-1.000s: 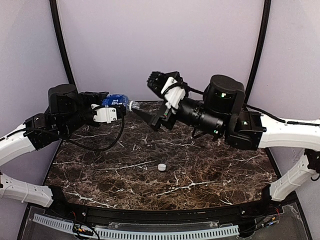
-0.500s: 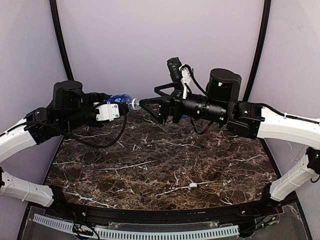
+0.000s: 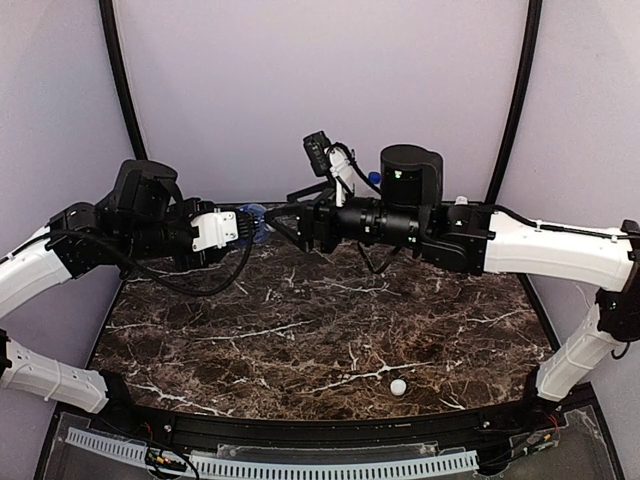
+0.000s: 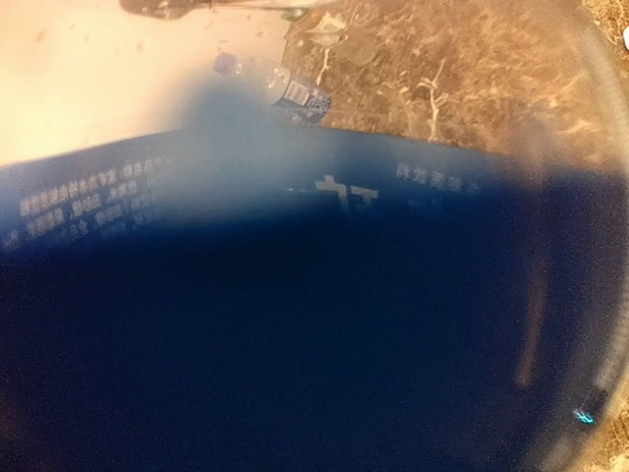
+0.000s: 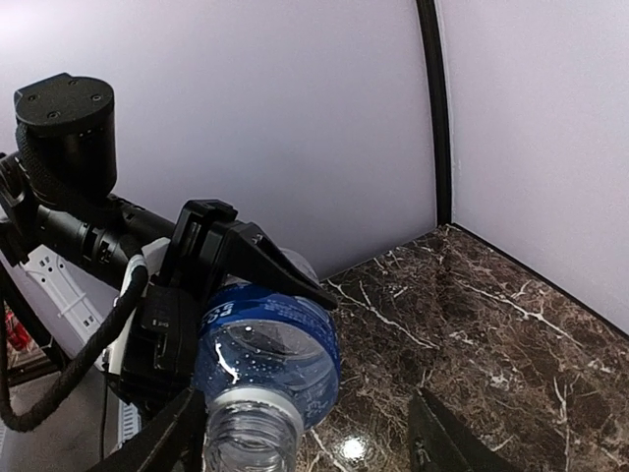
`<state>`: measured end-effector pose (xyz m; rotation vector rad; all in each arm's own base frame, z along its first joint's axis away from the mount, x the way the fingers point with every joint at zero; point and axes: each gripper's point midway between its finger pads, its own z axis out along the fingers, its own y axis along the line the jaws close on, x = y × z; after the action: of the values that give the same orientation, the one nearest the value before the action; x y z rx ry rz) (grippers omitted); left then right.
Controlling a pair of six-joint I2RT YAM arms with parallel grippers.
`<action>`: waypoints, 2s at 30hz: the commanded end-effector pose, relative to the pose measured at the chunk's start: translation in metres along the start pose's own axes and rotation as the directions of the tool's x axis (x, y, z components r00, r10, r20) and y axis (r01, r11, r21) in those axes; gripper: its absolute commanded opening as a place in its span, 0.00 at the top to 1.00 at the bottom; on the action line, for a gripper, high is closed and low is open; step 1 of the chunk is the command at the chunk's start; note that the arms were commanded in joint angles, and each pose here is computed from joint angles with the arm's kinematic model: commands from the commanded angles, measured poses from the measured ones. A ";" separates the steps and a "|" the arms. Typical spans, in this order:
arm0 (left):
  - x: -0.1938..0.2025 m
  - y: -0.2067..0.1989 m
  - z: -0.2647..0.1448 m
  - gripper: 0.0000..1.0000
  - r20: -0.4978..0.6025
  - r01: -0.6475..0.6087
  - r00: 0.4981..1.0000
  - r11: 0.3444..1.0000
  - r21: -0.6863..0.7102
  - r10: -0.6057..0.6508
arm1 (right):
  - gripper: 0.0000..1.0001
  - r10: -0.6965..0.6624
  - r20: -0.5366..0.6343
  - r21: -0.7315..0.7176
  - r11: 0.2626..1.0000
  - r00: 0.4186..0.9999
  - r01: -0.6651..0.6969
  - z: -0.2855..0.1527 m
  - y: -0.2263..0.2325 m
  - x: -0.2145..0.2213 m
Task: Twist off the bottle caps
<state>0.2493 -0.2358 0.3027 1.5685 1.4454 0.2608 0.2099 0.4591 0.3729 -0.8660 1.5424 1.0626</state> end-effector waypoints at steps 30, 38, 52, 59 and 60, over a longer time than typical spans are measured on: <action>-0.011 0.004 -0.010 0.18 0.046 0.060 0.997 0.998 0.007 -0.060 | 1.00 0.099 -0.005 -0.021 0.995 0.995 -0.099 0.013 0.002 0.001; 0.007 -0.012 -0.006 0.01 0.021 0.073 0.997 0.997 -0.003 -0.073 | 1.00 0.130 -0.138 0.264 0.960 0.982 -0.090 -0.014 -0.053 0.021; 0.102 -0.074 -0.011 0.01 -0.085 0.428 0.899 0.903 -0.025 -0.429 | 1.00 0.504 -0.350 0.853 0.519 0.789 0.047 -0.207 -0.209 0.109; 0.139 -0.089 -0.017 0.01 -0.065 0.619 0.777 0.779 -0.101 -0.626 | 1.00 0.620 -0.311 0.927 0.365 0.721 0.085 -0.292 -0.226 0.111; 0.139 -0.091 -0.019 0.01 -0.046 0.641 0.761 0.761 -0.098 -0.647 | 1.00 0.632 -0.305 0.934 0.347 0.712 0.092 -0.303 -0.230 0.113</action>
<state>0.2185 -0.1232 0.1926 1.0665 1.8766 0.0856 0.3132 0.1395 0.2494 -0.1222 2.4623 0.0114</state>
